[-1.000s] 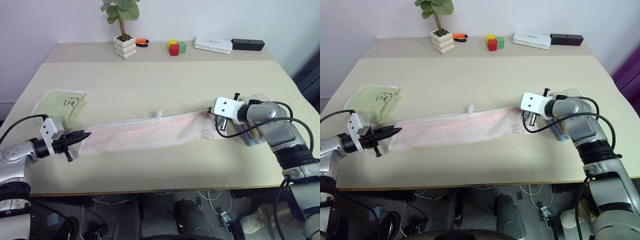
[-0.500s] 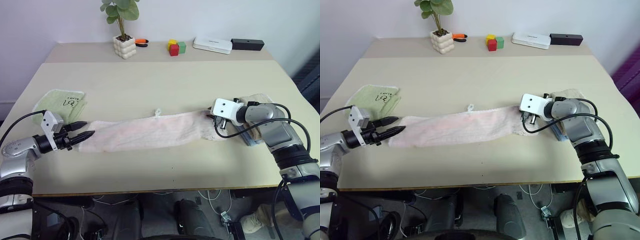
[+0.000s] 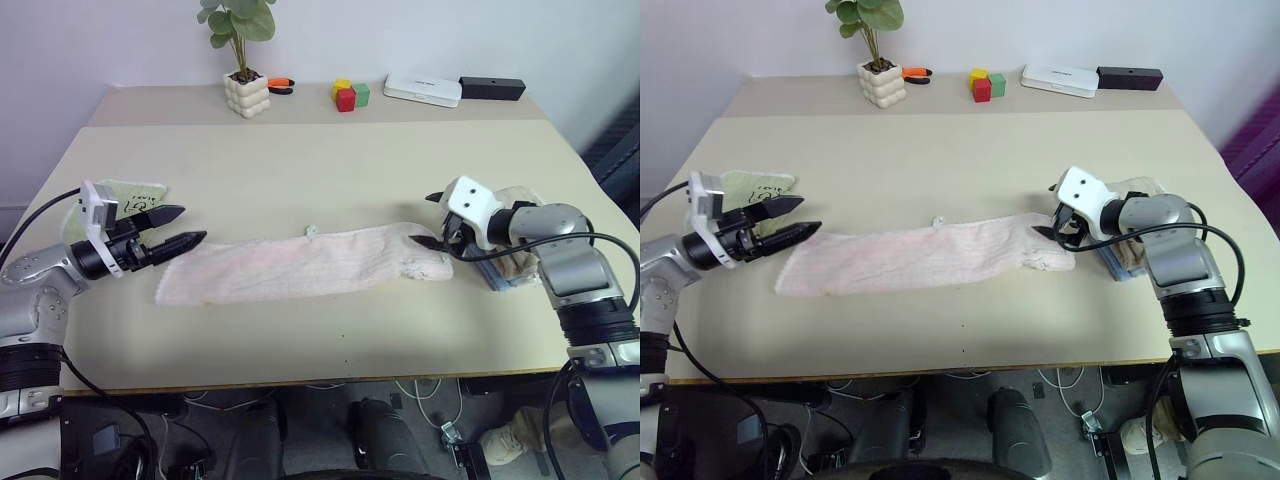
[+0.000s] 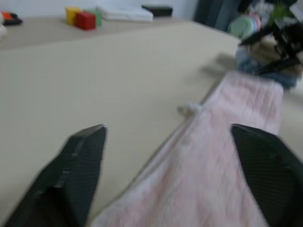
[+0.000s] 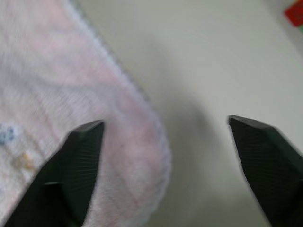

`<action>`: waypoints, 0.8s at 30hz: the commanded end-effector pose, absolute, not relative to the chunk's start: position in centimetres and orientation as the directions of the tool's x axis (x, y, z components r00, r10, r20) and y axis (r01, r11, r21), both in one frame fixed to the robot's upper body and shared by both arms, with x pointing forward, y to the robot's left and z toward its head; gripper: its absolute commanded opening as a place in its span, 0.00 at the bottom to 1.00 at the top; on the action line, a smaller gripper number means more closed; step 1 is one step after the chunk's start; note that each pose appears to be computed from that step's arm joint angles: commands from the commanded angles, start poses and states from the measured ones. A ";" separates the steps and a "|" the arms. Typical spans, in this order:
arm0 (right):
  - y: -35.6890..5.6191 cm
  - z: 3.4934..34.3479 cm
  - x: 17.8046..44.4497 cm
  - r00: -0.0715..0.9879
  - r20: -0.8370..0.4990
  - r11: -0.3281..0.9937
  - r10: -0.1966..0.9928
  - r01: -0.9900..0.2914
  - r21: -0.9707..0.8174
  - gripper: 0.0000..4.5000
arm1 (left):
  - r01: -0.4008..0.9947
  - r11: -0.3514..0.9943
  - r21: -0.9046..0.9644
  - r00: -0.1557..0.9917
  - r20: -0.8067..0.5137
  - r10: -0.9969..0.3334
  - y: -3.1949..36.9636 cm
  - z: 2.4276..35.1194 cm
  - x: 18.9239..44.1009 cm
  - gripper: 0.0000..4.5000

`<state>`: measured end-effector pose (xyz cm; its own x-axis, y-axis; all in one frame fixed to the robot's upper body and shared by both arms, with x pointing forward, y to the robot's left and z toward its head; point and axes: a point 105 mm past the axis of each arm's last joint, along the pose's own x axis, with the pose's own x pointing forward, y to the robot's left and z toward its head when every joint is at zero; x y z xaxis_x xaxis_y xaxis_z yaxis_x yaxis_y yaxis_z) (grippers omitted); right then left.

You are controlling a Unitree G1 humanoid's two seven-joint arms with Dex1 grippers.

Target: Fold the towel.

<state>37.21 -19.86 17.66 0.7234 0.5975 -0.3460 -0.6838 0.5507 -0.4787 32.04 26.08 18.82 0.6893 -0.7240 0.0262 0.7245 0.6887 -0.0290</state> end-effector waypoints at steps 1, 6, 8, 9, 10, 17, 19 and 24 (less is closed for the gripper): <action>-19.1 21.0 37.0 0.753 -0.195 0.629 0.628 -0.639 -0.444 0.48 | 0.696 0.718 -0.002 0.713 0.113 -0.691 25.9 21.1 32.2 0.49; -16.2 21.7 36.8 0.792 -0.016 0.753 0.610 -0.585 -0.302 0.00 | 0.634 0.770 -0.073 0.767 0.186 -0.614 23.1 21.0 33.5 0.01; -14.1 21.4 36.7 0.806 0.047 0.796 0.590 -0.571 -0.199 0.00 | 0.618 0.781 -0.089 0.781 0.181 -0.597 21.4 20.3 33.7 0.01; -12.9 21.1 36.6 0.818 0.081 0.819 0.570 -0.558 -0.135 0.00 | 0.612 0.783 -0.107 0.785 0.196 -0.587 20.4 20.1 33.8 0.01; -12.1 21.0 36.6 0.827 0.100 0.833 0.553 -0.546 -0.089 0.00 | 0.607 0.785 -0.122 0.789 0.208 -0.578 19.7 20.1 33.9 0.01; -7.6 16.4 35.7 0.872 0.033 0.868 0.489 -0.490 0.075 0.00 | 0.417 0.866 -0.276 0.908 0.149 -0.391 16.8 15.8 34.8 0.01; -7.4 14.5 35.5 0.881 -0.014 0.880 0.473 -0.471 0.065 0.00 | 0.409 0.872 -0.270 0.913 0.126 -0.389 16.2 14.7 34.5 0.01; -9.8 12.7 35.9 0.927 -0.042 0.927 0.373 -0.370 0.067 0.00 | 0.370 0.905 -0.208 0.928 0.046 -0.369 17.0 11.4 34.3 0.01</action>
